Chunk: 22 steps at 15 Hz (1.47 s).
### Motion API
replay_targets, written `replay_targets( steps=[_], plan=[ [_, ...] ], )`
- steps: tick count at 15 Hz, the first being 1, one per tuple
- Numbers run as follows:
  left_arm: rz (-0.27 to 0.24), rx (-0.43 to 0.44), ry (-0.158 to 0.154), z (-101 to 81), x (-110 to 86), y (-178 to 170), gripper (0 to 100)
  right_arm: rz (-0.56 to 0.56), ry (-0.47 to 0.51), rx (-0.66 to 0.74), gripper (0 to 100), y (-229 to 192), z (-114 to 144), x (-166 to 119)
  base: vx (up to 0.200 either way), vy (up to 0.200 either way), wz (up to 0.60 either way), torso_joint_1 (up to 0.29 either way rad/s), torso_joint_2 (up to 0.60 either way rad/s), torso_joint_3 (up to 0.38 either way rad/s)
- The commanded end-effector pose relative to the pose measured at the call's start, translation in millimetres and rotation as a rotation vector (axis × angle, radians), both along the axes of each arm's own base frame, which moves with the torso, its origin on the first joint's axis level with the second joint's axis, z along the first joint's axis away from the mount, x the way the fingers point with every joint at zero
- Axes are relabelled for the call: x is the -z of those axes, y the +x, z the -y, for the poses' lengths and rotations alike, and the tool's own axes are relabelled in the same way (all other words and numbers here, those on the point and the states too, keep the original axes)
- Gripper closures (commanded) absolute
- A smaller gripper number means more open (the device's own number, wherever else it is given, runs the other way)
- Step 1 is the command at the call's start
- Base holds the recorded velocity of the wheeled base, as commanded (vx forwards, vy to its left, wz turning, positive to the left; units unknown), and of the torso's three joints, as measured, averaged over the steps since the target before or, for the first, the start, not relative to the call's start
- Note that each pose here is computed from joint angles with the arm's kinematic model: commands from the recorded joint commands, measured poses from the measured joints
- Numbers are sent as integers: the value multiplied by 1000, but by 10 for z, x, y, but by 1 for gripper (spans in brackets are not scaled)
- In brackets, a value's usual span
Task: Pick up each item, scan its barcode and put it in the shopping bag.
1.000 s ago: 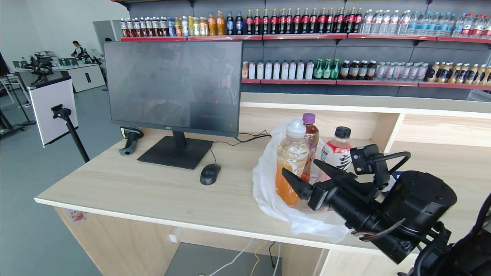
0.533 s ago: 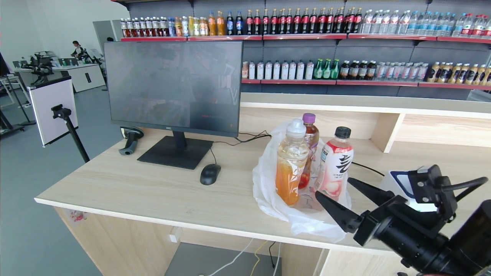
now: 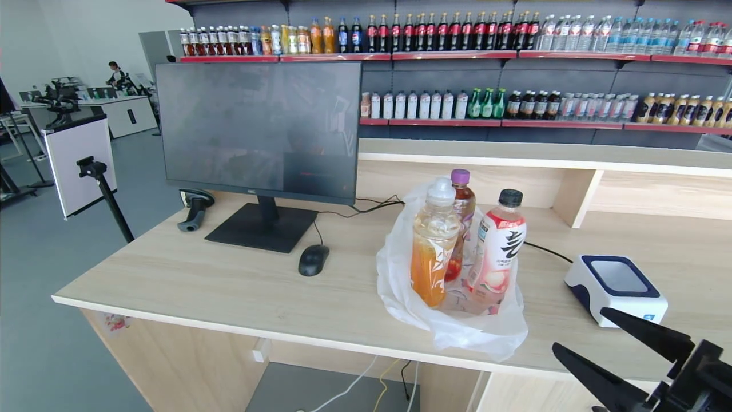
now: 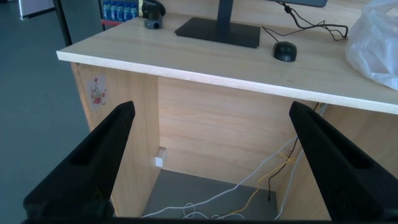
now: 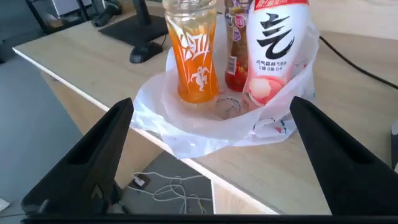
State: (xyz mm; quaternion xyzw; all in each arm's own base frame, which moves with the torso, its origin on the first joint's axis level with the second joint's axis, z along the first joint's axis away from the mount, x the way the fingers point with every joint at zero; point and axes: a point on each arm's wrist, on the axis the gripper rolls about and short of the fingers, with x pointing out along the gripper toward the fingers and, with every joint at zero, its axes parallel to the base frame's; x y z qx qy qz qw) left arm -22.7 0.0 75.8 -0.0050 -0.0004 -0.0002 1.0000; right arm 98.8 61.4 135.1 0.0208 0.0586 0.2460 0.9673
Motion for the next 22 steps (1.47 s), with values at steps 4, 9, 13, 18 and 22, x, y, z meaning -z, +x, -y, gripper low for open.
replay_targets(
  steps=[4, 9, 13, 18, 22],
  plan=[
    [1, 0, -1, 0, 0, 0, 0, -31, -161, -133, 0, -1036, 639, 557, 0, 0, 0, 0, 0, 0],
    [1, 0, -2, 0, 0, 0, 0, -58, -99, 14, 0, -1052, 641, 563, 0, 0, 0, 0, 0, 0],
    [1, 0, -4, 0, 0, 0, 0, -28, -98, 369, 0, -1090, 620, 566, 0, 0, 0, 0, 0, 0],
    [1, -2, -5, 0, 0, 0, 0, 41, -90, 403, 0, -1143, 623, 575, 0, 0, 0, 0, 0, 0],
    [1, -2, -8, 0, 0, 0, 0, 95, -77, 502, 0, -1190, 608, 586, 0, 0, 0, 0, 0, 0]
  ],
)
